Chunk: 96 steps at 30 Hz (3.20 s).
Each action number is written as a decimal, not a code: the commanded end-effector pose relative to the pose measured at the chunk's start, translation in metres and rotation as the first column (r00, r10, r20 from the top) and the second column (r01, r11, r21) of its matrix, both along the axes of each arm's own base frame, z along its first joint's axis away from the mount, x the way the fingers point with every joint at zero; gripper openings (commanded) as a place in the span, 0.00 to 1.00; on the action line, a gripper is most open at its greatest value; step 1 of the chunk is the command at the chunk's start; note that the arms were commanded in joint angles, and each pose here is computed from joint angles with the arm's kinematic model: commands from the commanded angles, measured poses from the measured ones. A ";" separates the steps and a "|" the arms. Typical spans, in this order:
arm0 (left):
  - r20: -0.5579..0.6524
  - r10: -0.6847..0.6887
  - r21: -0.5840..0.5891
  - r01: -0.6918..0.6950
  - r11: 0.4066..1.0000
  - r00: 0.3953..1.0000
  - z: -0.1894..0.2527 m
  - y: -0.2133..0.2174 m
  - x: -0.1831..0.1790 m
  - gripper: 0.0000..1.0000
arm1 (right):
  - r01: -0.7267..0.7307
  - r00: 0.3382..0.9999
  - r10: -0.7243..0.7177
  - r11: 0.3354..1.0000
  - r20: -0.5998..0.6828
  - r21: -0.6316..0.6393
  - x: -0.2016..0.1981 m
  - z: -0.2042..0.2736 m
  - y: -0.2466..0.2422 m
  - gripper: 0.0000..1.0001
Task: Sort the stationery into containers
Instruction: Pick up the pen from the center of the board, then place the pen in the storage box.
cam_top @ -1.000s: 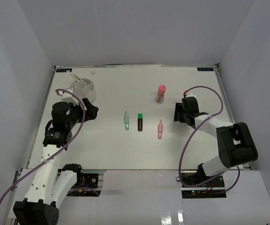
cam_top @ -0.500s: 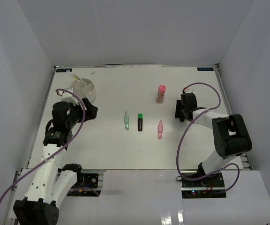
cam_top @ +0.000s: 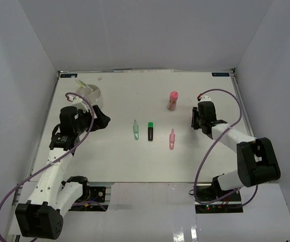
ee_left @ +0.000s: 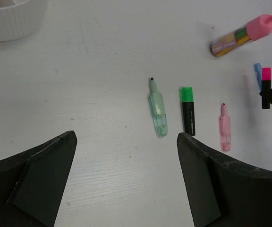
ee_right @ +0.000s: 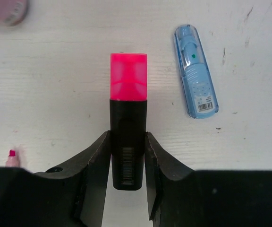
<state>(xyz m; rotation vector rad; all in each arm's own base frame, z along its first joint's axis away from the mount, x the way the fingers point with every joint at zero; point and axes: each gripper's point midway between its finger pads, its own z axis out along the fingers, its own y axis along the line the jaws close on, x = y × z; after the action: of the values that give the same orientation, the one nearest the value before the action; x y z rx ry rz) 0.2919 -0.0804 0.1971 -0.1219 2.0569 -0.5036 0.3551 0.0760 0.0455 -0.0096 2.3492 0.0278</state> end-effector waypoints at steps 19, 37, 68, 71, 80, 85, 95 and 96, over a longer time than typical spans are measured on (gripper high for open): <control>0.015 -0.358 -0.420 0.331 0.845 0.933 0.073 -0.149 -0.037 0.98 | -0.793 0.530 0.623 0.605 0.575 0.075 -0.122 0.170 0.240 0.23; -0.066 -0.366 -0.349 0.322 0.880 0.928 0.038 -0.207 -0.028 0.60 | -0.835 0.487 0.637 0.540 0.597 0.104 -0.133 0.171 0.256 0.25; 0.094 0.128 0.230 -0.147 0.962 0.987 0.063 -0.056 0.088 0.05 | -0.689 0.633 0.631 0.724 0.449 -0.046 -0.110 0.101 0.202 0.90; 0.113 0.159 0.299 -0.186 0.936 0.981 0.063 -0.031 0.114 0.07 | -0.691 0.636 0.635 0.722 0.438 -0.043 -0.110 0.096 0.200 0.90; 0.153 0.185 0.393 -0.231 0.890 0.971 0.045 0.023 0.183 0.08 | -0.729 0.596 0.642 0.684 0.483 -0.010 -0.117 0.095 0.199 0.90; 0.181 0.180 0.384 -0.238 0.892 0.967 0.046 0.036 0.202 0.10 | -0.736 0.586 0.643 0.676 0.492 -0.007 -0.118 0.095 0.199 0.90; 0.167 0.183 0.390 -0.235 0.891 0.969 0.020 0.049 0.221 0.17 | -0.753 0.575 0.656 0.658 0.489 0.002 -0.119 0.091 0.201 0.91; 0.158 0.179 0.391 -0.228 0.892 0.971 0.015 0.049 0.223 0.18 | -0.754 0.574 0.657 0.657 0.489 0.003 -0.119 0.091 0.202 0.91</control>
<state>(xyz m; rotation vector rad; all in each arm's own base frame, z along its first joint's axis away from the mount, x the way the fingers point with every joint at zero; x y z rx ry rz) 0.5009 -0.0319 0.1905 -0.0682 2.0291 0.0796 0.2320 0.2732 0.1241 -0.7978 1.7680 0.5980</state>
